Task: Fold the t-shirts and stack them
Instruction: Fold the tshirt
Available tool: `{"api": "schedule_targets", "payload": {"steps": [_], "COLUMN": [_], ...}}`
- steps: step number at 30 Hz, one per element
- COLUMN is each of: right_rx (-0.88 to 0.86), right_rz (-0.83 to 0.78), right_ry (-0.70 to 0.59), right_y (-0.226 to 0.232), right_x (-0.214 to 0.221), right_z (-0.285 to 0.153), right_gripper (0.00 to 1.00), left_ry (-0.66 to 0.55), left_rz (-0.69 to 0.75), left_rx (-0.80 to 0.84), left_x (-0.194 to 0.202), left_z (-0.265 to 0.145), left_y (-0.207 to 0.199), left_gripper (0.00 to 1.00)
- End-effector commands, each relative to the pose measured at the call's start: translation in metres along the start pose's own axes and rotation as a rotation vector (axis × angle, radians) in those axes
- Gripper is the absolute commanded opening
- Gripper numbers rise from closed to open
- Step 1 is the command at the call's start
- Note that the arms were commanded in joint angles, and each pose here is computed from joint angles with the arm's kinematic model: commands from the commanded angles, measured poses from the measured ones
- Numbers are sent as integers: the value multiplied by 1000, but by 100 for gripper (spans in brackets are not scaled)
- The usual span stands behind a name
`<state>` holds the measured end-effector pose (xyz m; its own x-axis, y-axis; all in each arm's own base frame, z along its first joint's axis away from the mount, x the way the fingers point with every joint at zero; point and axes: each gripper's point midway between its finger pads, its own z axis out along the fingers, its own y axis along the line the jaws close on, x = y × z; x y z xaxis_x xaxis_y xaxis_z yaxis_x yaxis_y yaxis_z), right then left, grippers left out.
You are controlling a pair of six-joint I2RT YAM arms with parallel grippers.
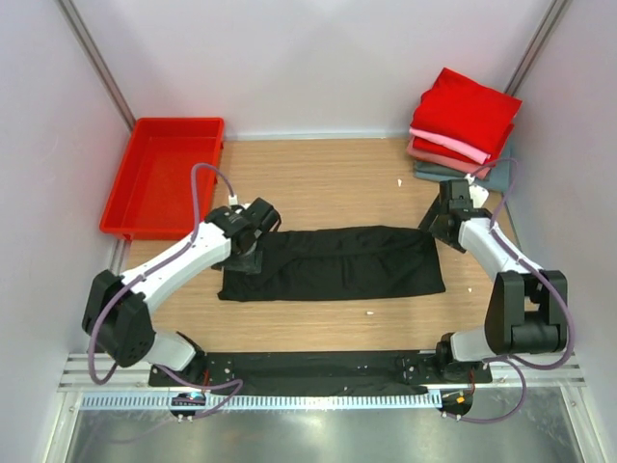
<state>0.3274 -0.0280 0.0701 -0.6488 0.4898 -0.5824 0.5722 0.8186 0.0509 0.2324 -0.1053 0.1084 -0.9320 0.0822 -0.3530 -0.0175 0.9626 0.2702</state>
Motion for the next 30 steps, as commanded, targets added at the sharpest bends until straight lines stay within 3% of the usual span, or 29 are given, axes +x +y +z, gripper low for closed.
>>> {"api": "schedule_targets", "payload": {"steps": [1, 7, 12, 23, 30], "right_rx": [-66, -304, -398, -328, -351], "right_rz": [84, 43, -105, -229, -262], "right_ry": [-127, -93, 54, 220, 384], "right_y": [10, 59, 97, 103, 86], "right_x": [-37, -28, 22, 126, 216], "right_z": [-28, -35, -19, 1, -36], "right_gripper": [83, 76, 66, 59, 58], "left_ry": [-42, -110, -71, 16, 52], "left_rz": [-72, -154, -187, -99, -72], "left_rx": [47, 86, 126, 11, -72], "left_x": [6, -10, -9, -13, -78], "left_z": [-21, -8, 30, 101, 135], "left_y": [7, -10, -44, -74, -74], "left_gripper": [65, 64, 60, 55, 54]}}
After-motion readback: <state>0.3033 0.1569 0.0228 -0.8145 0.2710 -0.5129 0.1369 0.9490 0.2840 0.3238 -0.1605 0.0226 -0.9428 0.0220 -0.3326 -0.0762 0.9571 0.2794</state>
